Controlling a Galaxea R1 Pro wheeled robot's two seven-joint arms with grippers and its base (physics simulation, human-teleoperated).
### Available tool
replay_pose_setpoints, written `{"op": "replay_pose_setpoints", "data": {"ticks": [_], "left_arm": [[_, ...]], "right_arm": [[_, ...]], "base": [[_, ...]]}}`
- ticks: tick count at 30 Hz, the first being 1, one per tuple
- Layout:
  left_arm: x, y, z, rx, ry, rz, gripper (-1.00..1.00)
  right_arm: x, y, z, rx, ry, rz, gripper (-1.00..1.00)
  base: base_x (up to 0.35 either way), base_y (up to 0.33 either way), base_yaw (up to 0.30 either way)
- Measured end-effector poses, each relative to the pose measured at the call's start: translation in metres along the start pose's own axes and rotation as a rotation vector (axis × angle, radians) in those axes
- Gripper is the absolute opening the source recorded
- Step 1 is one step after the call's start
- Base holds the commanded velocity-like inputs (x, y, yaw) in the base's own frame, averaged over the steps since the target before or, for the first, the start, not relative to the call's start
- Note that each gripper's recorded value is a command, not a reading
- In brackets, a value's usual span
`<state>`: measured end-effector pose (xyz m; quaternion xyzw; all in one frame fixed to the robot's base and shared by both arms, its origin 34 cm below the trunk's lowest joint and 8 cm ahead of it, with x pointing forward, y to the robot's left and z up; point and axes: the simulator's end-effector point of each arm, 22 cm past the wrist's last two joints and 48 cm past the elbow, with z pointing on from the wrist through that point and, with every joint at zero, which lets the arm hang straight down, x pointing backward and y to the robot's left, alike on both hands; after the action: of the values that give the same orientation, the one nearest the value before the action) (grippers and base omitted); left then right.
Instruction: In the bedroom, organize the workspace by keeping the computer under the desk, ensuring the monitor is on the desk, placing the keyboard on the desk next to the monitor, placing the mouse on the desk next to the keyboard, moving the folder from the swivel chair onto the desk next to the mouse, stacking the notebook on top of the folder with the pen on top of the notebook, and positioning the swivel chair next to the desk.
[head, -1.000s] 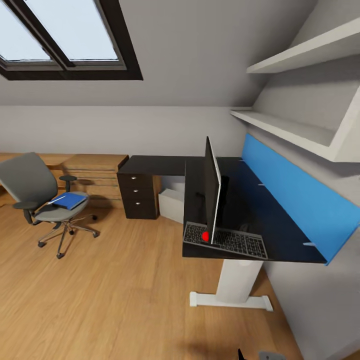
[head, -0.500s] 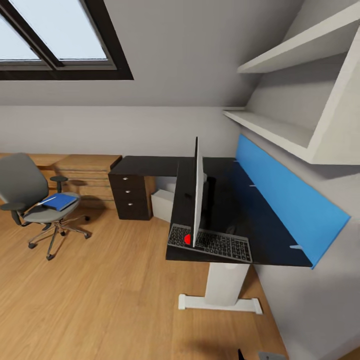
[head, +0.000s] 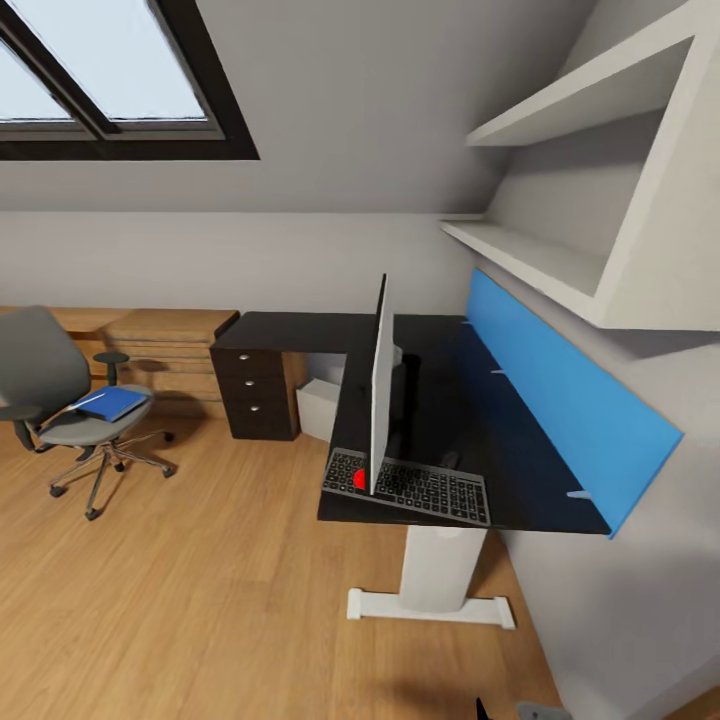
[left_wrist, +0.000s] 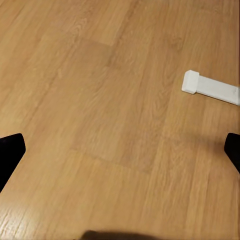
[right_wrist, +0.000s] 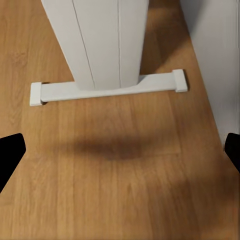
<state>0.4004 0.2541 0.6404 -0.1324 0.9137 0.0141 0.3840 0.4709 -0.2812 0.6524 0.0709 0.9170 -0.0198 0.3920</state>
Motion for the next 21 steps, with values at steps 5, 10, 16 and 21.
{"op": "replay_pose_setpoints", "data": {"ticks": [5, 10, 16, 21], "left_arm": [[-0.0003, 0.0004, 0.0001, -0.001, -0.001, 0.0, 1.0], [-0.0006, 0.0009, 0.0001, -0.001, -0.002, 0.001, 1.0], [-0.0007, -0.0003, 0.0, 0.002, -0.003, 0.001, 1.0], [-0.001, -0.0002, -0.0009, 0.001, -0.002, 0.0, 1.0]], "right_arm": [[0.0, 0.0, 0.0, 0.0, 0.0, 0.0, 1.0], [0.0001, 0.0, 0.0, 0.0, 0.0, 0.0, 1.0], [0.0004, 0.0006, 0.0, -0.001, 0.001, 0.0, 1.0], [0.0004, 0.0019, -0.001, -0.002, 0.003, 0.002, 1.0]], "base": [[0.0, -0.13, 0.0], [0.0, -0.033, 0.0], [0.0, -0.007, 0.0], [0.0, -0.002, 0.0]]}}
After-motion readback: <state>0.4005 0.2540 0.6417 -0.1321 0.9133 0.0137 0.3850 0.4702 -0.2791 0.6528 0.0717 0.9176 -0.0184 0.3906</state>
